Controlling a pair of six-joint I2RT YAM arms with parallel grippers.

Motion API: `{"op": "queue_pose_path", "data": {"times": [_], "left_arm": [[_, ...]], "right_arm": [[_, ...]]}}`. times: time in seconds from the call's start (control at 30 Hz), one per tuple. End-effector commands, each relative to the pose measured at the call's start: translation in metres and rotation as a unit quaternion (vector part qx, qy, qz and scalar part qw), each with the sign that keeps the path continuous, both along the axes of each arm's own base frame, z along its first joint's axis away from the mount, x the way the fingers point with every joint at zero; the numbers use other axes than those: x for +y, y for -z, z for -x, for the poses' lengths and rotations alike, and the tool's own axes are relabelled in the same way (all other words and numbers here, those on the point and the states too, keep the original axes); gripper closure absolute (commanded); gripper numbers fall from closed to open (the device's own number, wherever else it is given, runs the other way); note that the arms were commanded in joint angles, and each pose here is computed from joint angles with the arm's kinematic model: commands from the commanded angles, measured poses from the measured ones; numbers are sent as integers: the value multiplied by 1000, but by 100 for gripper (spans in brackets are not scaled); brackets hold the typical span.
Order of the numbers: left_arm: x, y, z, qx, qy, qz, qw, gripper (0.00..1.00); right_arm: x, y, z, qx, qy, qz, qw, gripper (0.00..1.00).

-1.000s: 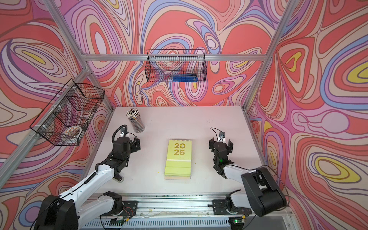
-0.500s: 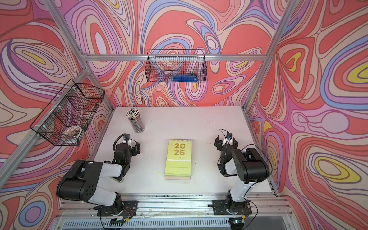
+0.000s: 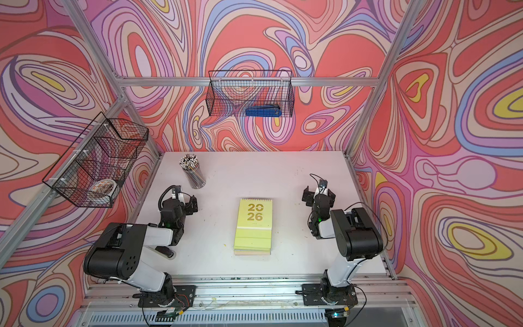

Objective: Stack the calendars
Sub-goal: Reset both arms

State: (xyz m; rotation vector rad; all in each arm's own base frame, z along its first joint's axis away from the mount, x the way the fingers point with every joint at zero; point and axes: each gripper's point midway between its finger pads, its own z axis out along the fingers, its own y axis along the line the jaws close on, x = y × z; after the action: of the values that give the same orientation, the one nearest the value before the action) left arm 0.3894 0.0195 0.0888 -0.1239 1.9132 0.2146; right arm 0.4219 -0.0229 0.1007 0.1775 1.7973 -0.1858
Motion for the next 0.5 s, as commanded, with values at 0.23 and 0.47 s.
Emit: {"op": "queue_pose_path", "data": {"times": [0.23, 0.47], "left_arm": [[4, -5, 1, -12, -11, 4, 1000, 0], [4, -4, 0, -7, -13, 5, 1000, 0]], "right_arm": [[-1, 2, 0, 7, 0, -4, 1000, 1], [-1, 2, 0, 7, 0, -3, 1000, 1]]}}
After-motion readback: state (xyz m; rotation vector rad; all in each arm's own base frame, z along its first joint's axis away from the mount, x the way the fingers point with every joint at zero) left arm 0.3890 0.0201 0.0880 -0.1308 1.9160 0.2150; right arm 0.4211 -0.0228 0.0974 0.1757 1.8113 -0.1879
